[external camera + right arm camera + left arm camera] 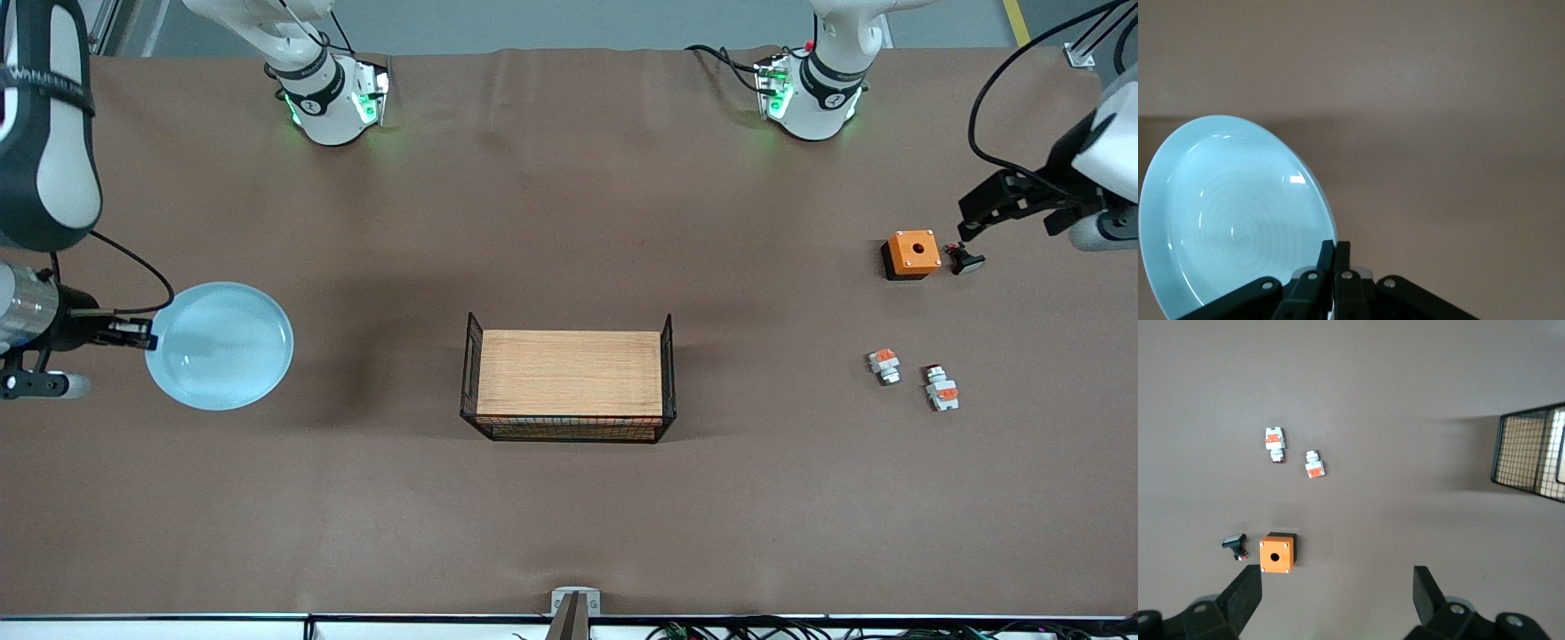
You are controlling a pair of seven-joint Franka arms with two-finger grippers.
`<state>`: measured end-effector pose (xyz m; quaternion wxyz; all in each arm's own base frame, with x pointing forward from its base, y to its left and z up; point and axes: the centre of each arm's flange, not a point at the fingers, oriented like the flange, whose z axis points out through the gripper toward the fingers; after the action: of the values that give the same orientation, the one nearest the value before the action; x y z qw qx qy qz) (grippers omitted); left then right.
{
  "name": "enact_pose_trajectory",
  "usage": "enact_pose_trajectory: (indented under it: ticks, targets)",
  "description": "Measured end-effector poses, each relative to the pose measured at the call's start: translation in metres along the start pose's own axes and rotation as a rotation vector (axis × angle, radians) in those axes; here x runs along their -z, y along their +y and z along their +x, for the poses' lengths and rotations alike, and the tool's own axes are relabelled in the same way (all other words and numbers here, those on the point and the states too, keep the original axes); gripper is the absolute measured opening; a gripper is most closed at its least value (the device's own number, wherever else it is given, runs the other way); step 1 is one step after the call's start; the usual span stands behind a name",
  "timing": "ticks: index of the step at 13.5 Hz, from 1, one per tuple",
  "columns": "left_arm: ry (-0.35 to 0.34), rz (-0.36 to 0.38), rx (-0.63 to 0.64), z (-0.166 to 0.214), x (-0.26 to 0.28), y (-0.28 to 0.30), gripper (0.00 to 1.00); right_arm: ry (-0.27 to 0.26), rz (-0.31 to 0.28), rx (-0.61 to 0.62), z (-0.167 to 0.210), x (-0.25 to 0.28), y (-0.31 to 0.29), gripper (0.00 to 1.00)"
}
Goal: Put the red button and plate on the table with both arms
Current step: 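Lower the plate onto the table and open the right gripper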
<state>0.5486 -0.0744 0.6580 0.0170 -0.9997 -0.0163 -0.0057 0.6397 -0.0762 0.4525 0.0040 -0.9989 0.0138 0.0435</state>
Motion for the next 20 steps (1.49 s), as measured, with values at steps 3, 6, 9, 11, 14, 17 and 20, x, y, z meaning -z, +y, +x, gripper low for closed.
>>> enact_pose_trajectory:
  ticks: [3, 6, 9, 11, 14, 17, 20]
  targets:
    - [-0.003, 0.011, 0.004, -0.014, 0.003, 0.000, 1.00, -0.017, 0.003, -0.002, 0.007, -0.063, 0.031, 0.03]
    - [-0.009, 0.018, 0.018, -0.022, 0.002, -0.008, 1.00, -0.057, 0.009, 0.034, 0.014, -0.116, 0.043, 0.03]
    - [-0.012, 0.014, 0.018, -0.024, -0.001, -0.007, 1.00, -0.074, 0.010, 0.044, 0.016, -0.163, 0.045, 0.03]
    - [-0.015, -0.018, 0.015, -0.025, -0.001, -0.004, 1.00, -0.083, 0.010, 0.045, 0.015, -0.191, 0.044, 0.03]
    - [-0.018, -0.046, 0.012, -0.026, 0.000, 0.000, 1.00, -0.101, 0.013, 0.055, 0.015, -0.220, 0.049, 0.05]
    - [-0.016, -0.026, 0.027, -0.025, 0.000, -0.010, 1.00, -0.088, 0.009, 0.057, 0.018, -0.238, 0.053, 0.06]
    - [-0.011, -0.012, 0.025, -0.025, 0.001, -0.011, 1.00, -0.083, 0.007, 0.051, 0.019, -0.258, 0.059, 0.09]
